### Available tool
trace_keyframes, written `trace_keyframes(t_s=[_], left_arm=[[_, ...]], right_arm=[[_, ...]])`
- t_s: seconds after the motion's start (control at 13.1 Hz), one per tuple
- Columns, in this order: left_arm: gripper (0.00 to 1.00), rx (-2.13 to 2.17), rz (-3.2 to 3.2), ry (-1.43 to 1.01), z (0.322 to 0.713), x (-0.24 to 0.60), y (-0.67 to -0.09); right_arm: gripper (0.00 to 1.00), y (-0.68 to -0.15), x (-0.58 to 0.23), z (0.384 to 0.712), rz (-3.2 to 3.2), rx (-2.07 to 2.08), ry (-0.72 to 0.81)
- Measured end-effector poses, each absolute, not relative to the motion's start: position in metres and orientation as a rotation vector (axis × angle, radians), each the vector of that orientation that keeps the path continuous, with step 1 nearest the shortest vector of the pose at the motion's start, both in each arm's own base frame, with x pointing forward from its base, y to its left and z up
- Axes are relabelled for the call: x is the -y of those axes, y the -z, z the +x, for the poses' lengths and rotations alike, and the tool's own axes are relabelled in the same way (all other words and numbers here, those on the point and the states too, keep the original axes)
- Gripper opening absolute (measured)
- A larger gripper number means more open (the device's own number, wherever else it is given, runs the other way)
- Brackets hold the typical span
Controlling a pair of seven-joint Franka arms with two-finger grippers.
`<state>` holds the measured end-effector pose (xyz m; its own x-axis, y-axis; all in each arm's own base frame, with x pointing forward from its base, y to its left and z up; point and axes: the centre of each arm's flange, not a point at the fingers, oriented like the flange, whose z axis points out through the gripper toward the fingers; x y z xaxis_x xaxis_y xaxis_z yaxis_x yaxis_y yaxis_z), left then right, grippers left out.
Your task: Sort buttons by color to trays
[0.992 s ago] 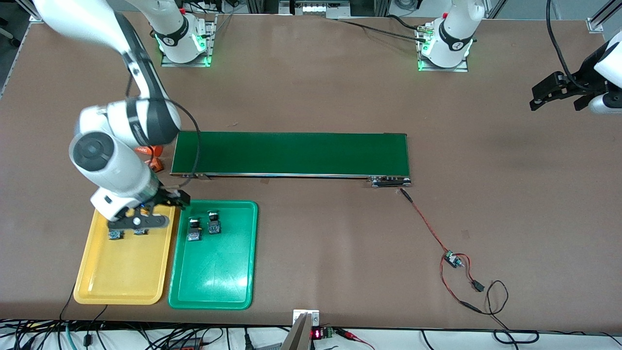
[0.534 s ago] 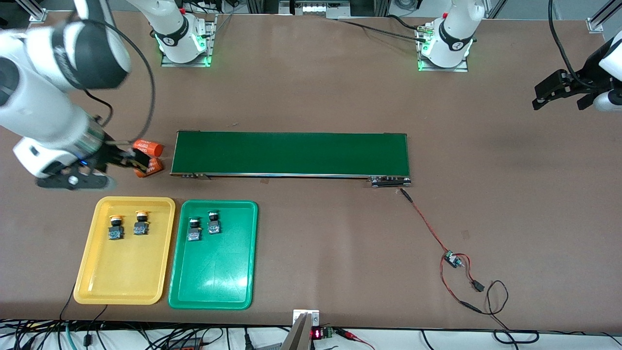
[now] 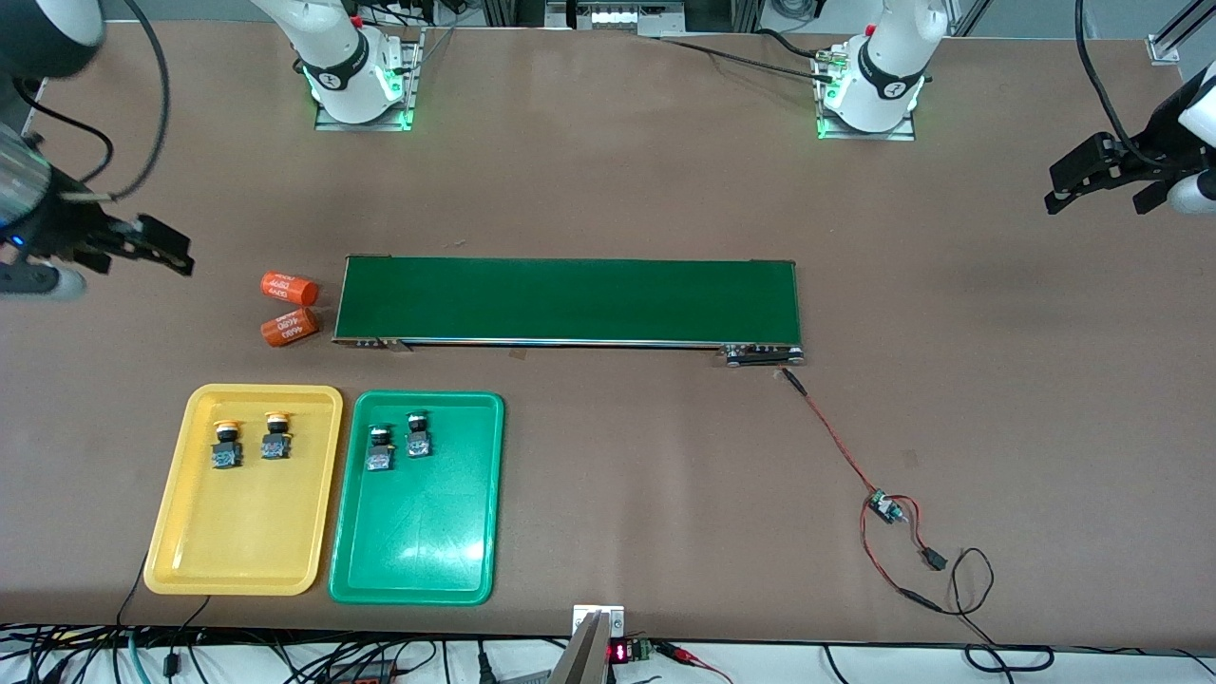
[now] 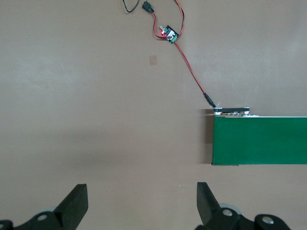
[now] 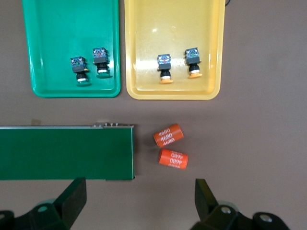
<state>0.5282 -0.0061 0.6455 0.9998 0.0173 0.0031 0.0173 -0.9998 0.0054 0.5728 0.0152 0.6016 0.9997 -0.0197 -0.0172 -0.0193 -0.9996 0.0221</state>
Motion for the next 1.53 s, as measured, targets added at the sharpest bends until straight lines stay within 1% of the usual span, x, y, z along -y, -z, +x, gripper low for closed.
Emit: trace_keyframes(t_s=[0.23,0.46,0.92,1.53], left_arm=[[1.0,-0.027,3.136,-0.007,0.528,0.006,-0.646],[1.0,-0.027,3.136,-0.006,0.528,0.006,-0.646],[1.0,-0.029,3.136,-0.005,0.528,0.005,-0.646],[1.0,-0.033,3.136,-0.006,0.528,0.004,-0.646]], right_arm=[[1.0,-0.62,-0.015,0.548,3.118,0.031,0.033],[1.0,-0.619,-0.014,0.538,3.116,0.036,0.058],[1.0,-0.604,-0.007,0.539,3.114,0.055,0.105],[1.0,-0.588,-0.006,0.549,3.114,0.055,0.106]])
